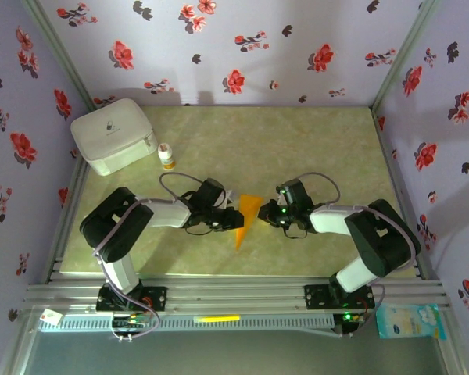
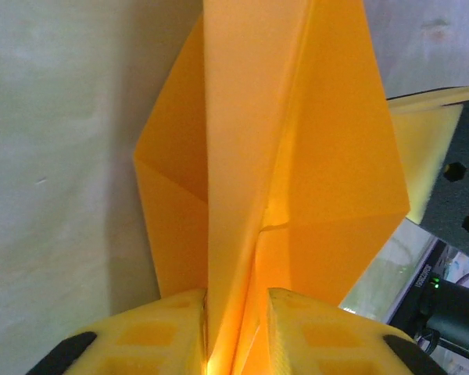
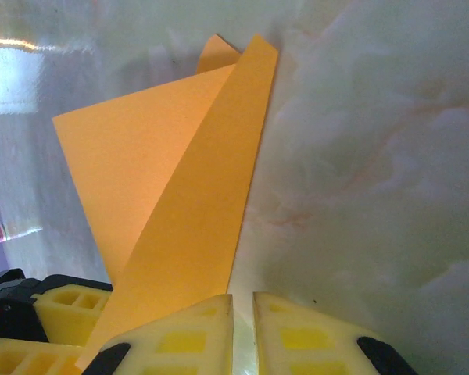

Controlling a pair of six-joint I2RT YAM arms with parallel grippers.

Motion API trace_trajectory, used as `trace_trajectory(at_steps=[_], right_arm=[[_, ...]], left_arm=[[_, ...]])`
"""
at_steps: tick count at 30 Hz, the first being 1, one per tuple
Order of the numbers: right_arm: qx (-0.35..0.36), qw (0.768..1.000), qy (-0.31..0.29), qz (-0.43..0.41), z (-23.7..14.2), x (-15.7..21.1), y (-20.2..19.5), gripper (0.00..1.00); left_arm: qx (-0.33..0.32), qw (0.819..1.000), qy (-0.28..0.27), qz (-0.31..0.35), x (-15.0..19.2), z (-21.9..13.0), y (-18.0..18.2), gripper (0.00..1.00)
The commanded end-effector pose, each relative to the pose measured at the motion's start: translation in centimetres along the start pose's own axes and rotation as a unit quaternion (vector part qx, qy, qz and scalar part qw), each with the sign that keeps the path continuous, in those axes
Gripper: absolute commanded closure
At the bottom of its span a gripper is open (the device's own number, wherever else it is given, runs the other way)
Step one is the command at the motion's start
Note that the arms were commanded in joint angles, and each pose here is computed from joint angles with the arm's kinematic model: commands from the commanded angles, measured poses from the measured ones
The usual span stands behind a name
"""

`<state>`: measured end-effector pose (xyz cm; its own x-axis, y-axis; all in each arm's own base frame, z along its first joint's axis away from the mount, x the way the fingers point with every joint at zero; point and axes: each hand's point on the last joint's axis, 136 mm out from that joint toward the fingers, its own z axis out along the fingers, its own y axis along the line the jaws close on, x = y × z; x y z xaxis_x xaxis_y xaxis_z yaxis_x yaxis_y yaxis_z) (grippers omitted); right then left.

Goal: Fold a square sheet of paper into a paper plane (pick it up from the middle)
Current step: Move the paper plane to the center of the table.

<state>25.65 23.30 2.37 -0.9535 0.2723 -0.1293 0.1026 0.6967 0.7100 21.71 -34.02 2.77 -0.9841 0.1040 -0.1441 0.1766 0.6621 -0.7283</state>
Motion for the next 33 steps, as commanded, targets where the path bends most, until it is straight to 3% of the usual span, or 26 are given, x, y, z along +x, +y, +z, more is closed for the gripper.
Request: trace_trajectory(at_steps=[1,7,11,15,21,26,33], right_arm=[[-0.010,1.000,0.006,0.003,0.3,0.3,0.3,0.86],[-0.009,1.000,0.002,0.001,0.1,0.2,0.5,0.86],[0.007,1.000,-0.017,-0.005,-0.7,-0.2,0.3,0.86],[0.026,0.999,-0.042,-0.014,-1.8,-0.8,0.0,0.86],[0.031,0.998,-0.054,-0.018,-2.5,-1.2,0.3,0.86],[0.020,0.998,-0.053,-0.016,-2.4,-1.4,0.9,0.85],[-0.017,0.998,-0.048,-0.026,-2.4,-1.5,2.6,0.84]], left_arm=[[0.028,1.000,0.006,0.013,-0.1,0.3,-1.3,0.79],[0.038,0.999,0.004,0.018,-0.1,0.2,-1.9,0.93],[0.025,0.999,-0.021,0.028,-0.8,-0.9,-2.4,0.96],[-0.077,0.995,-0.058,0.039,-1.7,-2.7,-0.9,0.98],[-0.228,0.968,-0.077,0.063,-2.3,-5.5,0.8,0.98],[-0.279,0.955,-0.070,0.074,-2.4,-6.0,1.1,0.98],[-0.301,0.949,-0.056,0.072,-2.0,-5.4,1.7,0.97]])
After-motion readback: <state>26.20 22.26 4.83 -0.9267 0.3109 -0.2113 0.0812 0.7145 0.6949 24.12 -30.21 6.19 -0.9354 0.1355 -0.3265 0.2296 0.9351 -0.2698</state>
